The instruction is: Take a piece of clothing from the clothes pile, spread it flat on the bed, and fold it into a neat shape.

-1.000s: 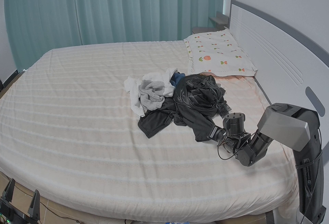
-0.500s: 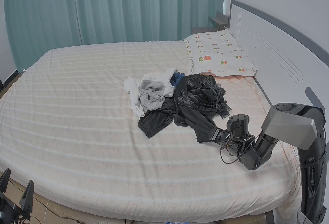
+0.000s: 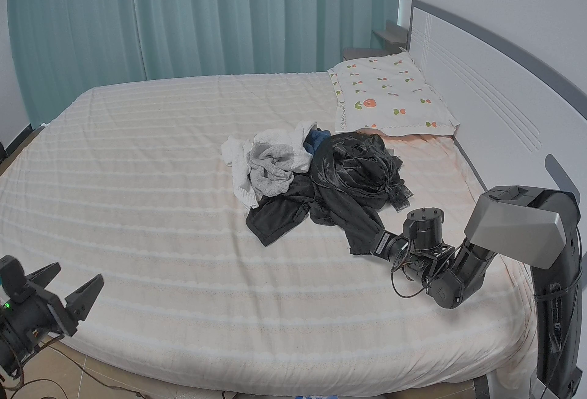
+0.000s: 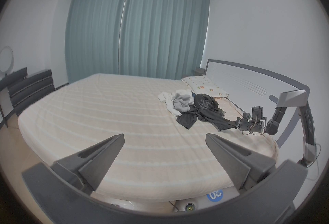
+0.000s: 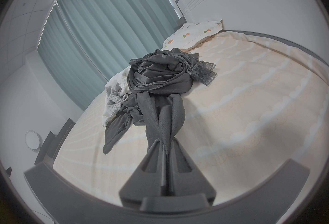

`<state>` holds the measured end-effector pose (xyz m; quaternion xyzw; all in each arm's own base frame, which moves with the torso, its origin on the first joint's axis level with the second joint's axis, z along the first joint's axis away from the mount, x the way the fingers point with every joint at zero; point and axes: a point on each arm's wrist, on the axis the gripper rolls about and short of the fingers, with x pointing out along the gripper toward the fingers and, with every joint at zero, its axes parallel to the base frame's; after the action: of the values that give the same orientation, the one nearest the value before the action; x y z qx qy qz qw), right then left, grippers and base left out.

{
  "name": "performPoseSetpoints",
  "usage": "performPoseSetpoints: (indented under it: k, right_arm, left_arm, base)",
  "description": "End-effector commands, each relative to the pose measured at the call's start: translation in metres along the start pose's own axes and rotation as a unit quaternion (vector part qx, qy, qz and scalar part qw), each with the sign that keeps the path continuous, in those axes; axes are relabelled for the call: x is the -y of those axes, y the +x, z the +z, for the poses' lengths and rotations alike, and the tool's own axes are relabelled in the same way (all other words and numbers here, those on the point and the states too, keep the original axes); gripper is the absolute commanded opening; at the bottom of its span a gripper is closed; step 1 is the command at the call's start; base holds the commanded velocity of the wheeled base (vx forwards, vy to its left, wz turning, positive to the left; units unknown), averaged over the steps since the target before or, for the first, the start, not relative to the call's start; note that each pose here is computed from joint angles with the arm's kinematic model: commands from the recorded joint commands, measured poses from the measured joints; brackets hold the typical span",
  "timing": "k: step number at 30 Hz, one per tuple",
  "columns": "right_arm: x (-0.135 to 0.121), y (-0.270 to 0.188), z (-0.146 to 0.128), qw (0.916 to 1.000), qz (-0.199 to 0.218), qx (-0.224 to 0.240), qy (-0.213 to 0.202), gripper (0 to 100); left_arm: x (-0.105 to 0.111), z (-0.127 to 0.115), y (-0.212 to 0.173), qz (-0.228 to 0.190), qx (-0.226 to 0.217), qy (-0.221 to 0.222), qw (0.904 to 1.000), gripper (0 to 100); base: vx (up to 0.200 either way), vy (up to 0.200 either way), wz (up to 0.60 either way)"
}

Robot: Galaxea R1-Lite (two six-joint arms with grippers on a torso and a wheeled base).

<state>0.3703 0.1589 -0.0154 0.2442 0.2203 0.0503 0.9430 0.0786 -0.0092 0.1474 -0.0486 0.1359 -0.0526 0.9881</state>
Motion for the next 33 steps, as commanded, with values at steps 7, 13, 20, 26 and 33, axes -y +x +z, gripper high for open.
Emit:
performPoseSetpoints:
  k: [7, 13, 20, 26, 33]
  right_arm:
    - [-0.003, -0.006, -0.003, 1.0, 0.003, 0.002, -0.002, 0]
    - [0.0, -0.008, -0.003, 1.0, -0.002, 0.0, -0.002, 0]
    - [0.002, -0.009, -0.004, 1.0, -0.001, 0.002, -0.002, 0]
    - [0.003, -0.01, -0.005, 1.0, -0.003, 0.0, -0.002, 0]
    - [0.005, -0.01, -0.007, 1.0, -0.006, -0.002, 0.0, 0]
  left_arm:
    - [0.054, -0.045, 0.239, -0.007, -0.192, -0.108, 0.9755, 100]
    - [0.078, -0.051, 0.283, -0.004, -0.173, -0.134, 0.9756, 100]
    - [0.094, -0.065, 0.322, -0.013, -0.172, -0.139, 0.9752, 100]
    - [0.101, -0.078, 0.356, -0.012, -0.171, -0.141, 0.975, 100]
    - [0.117, -0.097, 0.377, -0.019, -0.168, -0.141, 0.9754, 100]
  base:
    - [0.0, 0.0, 0.0]
    - [0.0, 0.0, 0.0]
    - [0.0, 0.0, 0.0]
    - [0.0, 0.0, 0.0]
    - [0.0, 0.0, 0.0]
